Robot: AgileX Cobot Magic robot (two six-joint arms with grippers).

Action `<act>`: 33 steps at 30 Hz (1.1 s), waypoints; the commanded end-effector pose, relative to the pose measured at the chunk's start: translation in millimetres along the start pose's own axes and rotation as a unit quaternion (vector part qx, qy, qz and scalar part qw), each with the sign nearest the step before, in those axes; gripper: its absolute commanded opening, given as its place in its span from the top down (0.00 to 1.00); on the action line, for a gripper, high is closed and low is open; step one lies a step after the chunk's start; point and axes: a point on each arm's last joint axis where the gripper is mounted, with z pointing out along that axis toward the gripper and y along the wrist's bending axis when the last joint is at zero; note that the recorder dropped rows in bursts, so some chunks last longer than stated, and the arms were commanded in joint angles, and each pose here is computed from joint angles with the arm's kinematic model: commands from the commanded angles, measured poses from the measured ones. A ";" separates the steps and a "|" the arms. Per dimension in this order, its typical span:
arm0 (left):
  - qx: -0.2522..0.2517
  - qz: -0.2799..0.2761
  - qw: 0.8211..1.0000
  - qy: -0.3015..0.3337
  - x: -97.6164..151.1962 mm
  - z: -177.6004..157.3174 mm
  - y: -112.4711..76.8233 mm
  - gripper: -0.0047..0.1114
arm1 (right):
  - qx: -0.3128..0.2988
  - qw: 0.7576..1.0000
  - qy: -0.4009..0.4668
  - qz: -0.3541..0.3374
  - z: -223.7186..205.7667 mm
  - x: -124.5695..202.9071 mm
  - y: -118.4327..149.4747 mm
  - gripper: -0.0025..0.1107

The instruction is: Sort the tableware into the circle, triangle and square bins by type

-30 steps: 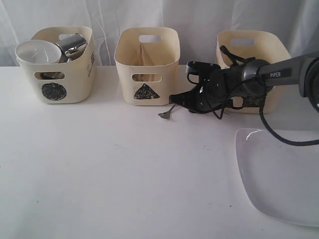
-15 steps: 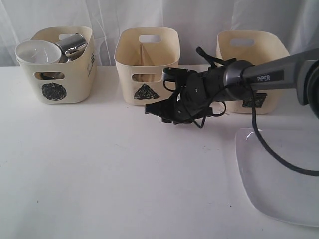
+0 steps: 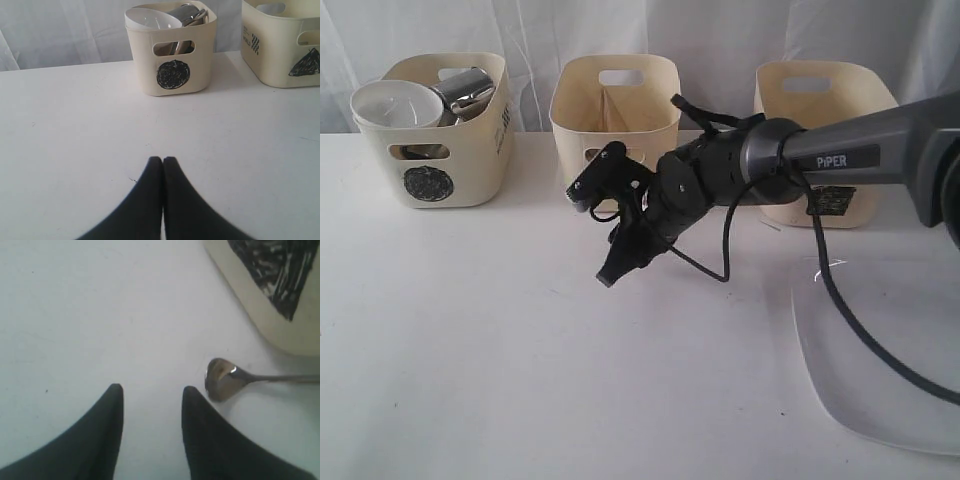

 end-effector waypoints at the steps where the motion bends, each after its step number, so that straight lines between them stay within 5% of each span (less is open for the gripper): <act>1: 0.003 -0.005 1.000 0.000 1.1 0.0 -0.5 0.94 | 0.026 0.996 -0.008 -0.090 -1.7 -3.7 -1.2 0.65; 10: 0.003 -0.005 1.000 0.000 1.1 0.0 -0.5 0.94 | 0.045 0.982 0.025 -0.183 23.7 11.4 0.3 0.65; 23: 0.003 -0.005 1.000 0.000 1.1 0.0 -0.5 0.94 | 0.050 0.985 0.045 -0.159 38.3 12.1 -1.9 0.66; 26: 0.003 -0.005 1.000 0.000 1.1 0.0 -0.5 0.94 | 0.049 0.986 0.066 -0.144 40.6 17.3 -1.4 0.73; 30: 0.003 -0.005 1.000 0.000 1.1 0.0 -0.5 0.94 | 0.049 0.986 0.098 -0.127 38.7 21.8 0.1 0.98; 33: 0.003 -0.005 1.000 0.000 1.1 0.0 -0.5 0.94 | 0.052 0.987 0.103 -0.110 33.1 18.4 2.8 0.98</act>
